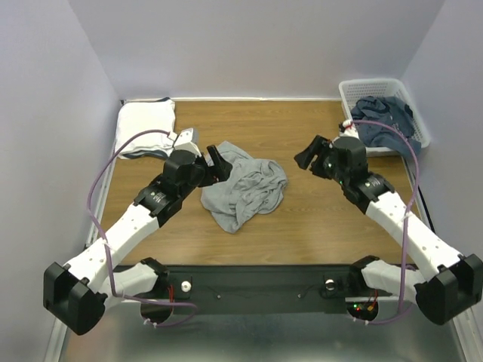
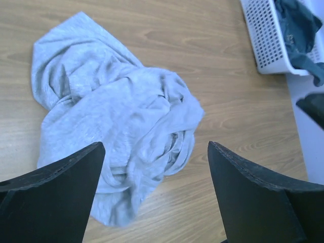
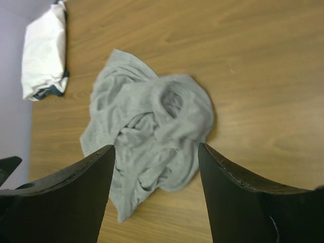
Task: Fold and stack the tank tops
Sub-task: Move the tank top to the center of the board, then flatten the tank top out
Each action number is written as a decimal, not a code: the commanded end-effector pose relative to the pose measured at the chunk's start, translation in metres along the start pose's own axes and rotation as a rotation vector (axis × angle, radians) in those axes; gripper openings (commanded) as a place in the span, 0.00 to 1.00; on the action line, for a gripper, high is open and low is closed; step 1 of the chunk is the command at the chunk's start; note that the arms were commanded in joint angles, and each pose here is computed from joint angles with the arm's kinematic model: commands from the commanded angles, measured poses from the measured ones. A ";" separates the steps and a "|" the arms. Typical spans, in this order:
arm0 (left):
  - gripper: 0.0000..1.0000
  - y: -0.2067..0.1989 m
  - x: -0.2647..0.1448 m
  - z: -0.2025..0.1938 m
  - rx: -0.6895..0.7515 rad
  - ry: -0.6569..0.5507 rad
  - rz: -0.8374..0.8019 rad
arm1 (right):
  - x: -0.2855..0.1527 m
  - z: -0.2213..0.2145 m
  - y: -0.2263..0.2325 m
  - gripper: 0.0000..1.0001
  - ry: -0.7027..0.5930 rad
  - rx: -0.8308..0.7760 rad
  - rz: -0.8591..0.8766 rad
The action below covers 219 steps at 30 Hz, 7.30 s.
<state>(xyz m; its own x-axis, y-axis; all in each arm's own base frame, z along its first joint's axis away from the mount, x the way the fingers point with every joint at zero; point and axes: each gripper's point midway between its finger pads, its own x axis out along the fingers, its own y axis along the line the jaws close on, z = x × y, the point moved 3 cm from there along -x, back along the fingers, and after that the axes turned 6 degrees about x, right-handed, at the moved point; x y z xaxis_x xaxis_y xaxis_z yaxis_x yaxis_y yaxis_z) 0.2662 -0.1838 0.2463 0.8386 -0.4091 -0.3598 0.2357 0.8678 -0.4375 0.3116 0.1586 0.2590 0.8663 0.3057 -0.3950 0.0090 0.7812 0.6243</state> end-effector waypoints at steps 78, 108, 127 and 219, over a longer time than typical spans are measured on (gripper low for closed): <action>0.33 -0.025 0.111 -0.162 0.273 0.520 -0.095 | 0.061 -0.131 -0.088 0.00 0.151 -0.111 -0.342; 0.00 -0.057 -0.018 0.065 0.228 -0.008 0.052 | 0.046 -0.073 -0.073 0.03 0.027 -0.093 -0.328; 0.00 -0.199 -0.013 -0.125 0.249 0.384 -0.723 | -0.019 -0.060 -0.049 0.39 0.044 0.014 -0.174; 0.20 -0.124 0.095 -0.044 0.230 0.306 -0.365 | -0.057 -0.083 -0.116 0.01 0.098 0.080 -0.387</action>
<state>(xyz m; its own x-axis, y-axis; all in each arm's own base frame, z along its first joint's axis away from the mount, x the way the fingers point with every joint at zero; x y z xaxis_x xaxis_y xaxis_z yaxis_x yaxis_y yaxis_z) 0.3141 -0.3073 0.2335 0.6202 -0.5859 -0.5216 0.5165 0.8054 -0.2907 0.2383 0.0931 0.1565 0.7426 -0.0158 -0.6695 0.3568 0.8554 0.3756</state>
